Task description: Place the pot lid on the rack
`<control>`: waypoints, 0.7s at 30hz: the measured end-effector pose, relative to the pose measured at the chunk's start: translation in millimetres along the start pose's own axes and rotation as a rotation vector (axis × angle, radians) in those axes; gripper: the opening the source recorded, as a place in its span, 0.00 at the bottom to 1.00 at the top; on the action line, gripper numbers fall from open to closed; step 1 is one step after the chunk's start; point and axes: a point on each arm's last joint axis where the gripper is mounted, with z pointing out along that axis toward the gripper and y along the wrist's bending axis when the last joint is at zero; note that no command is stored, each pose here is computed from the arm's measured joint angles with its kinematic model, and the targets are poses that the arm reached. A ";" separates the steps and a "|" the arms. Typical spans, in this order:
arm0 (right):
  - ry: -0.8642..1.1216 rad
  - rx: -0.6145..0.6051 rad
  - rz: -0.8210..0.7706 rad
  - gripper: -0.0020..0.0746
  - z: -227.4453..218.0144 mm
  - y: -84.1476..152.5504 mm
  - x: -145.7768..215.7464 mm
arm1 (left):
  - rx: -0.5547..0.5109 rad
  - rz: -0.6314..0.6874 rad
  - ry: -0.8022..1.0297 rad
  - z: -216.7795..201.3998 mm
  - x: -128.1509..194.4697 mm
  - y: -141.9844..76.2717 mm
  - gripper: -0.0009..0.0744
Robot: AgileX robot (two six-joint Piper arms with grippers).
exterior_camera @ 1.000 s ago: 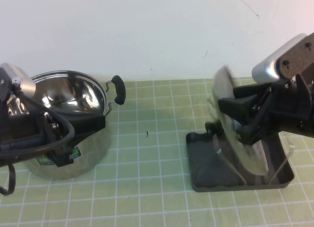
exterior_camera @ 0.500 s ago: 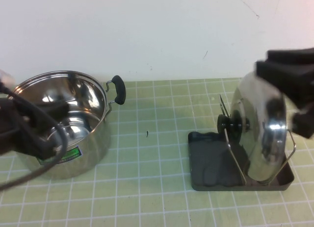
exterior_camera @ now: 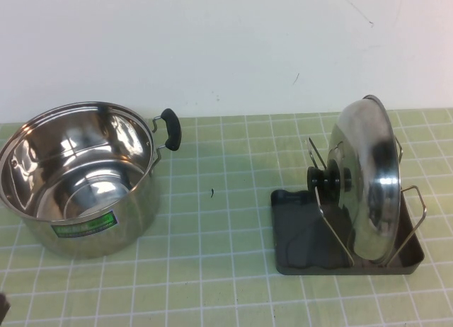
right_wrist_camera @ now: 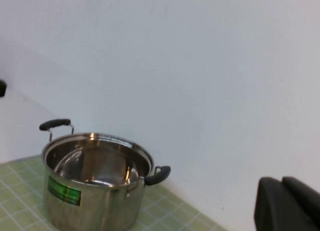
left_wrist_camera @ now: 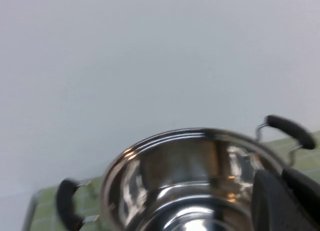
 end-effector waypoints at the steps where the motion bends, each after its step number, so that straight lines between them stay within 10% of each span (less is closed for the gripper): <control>1: -0.019 0.004 -0.008 0.03 -6.9 2.2 2.2 | -0.030 -0.006 -0.004 -4.1 7.8 1.0 0.01; 21: -0.025 0.166 0.034 0.02 -21.1 -1.5 40.5 | 0.018 -0.082 0.192 -15.5 103.8 -12.3 0.01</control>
